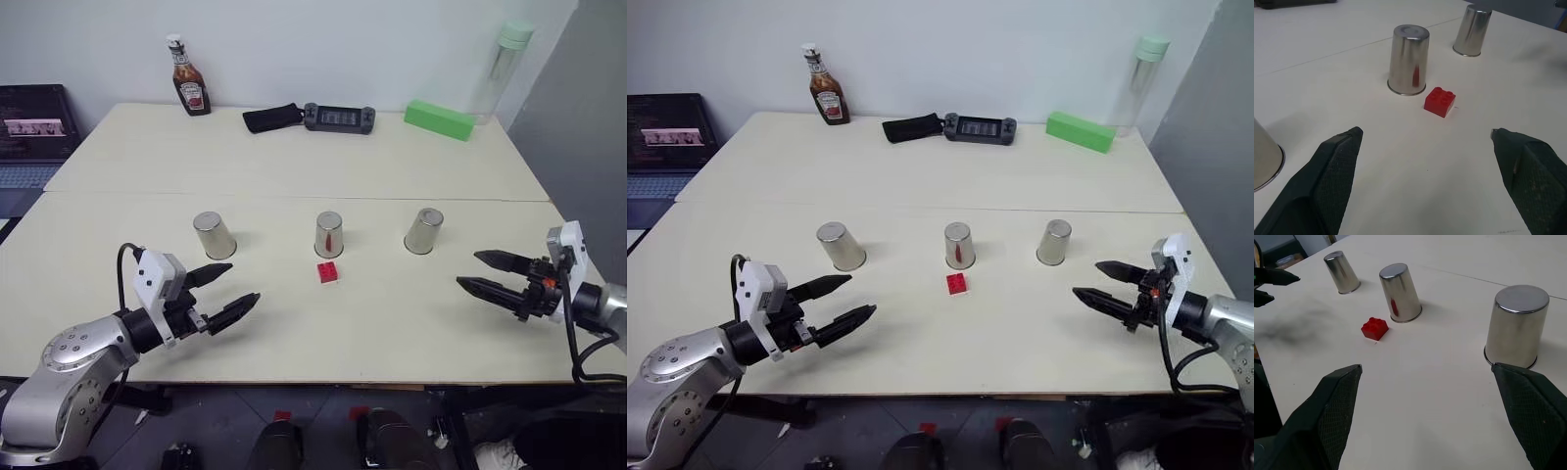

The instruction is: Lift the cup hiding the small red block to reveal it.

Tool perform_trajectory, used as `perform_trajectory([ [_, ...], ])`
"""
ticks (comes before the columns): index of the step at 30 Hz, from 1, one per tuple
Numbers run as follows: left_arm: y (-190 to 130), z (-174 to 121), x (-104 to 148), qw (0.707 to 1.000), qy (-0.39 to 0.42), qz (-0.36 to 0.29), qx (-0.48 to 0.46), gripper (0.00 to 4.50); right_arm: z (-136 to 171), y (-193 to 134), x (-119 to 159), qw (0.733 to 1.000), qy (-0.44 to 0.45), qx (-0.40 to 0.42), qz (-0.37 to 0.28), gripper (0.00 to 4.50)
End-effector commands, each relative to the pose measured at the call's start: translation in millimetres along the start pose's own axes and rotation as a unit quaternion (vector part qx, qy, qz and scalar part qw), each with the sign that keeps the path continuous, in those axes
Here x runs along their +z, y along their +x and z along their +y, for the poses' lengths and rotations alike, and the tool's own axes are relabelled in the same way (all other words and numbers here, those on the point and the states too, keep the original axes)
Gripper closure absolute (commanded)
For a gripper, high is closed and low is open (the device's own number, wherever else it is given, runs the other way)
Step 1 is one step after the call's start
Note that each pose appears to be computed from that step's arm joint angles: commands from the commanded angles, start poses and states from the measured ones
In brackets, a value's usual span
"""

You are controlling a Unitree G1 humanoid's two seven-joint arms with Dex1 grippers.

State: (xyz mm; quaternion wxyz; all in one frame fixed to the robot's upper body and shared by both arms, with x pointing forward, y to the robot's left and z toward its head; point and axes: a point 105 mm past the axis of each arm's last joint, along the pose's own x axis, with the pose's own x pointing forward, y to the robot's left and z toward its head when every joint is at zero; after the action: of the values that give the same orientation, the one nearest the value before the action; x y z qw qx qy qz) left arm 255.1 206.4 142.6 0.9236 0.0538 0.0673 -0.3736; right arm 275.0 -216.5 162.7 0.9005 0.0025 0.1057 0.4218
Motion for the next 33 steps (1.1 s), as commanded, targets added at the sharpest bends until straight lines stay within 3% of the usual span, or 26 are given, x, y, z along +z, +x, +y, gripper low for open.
perform_trajectory([
  [1,0,-1,7,1.0,0.017,-0.01,0.002,0.03,6,3,10,1.0,-0.015,0.013,-0.013,0.0],
  [33,-5,-2,4,1.0,0.009,-0.009,0.006,0.03,16,14,12,0.999,-0.013,0.046,-0.015,0.0],
])
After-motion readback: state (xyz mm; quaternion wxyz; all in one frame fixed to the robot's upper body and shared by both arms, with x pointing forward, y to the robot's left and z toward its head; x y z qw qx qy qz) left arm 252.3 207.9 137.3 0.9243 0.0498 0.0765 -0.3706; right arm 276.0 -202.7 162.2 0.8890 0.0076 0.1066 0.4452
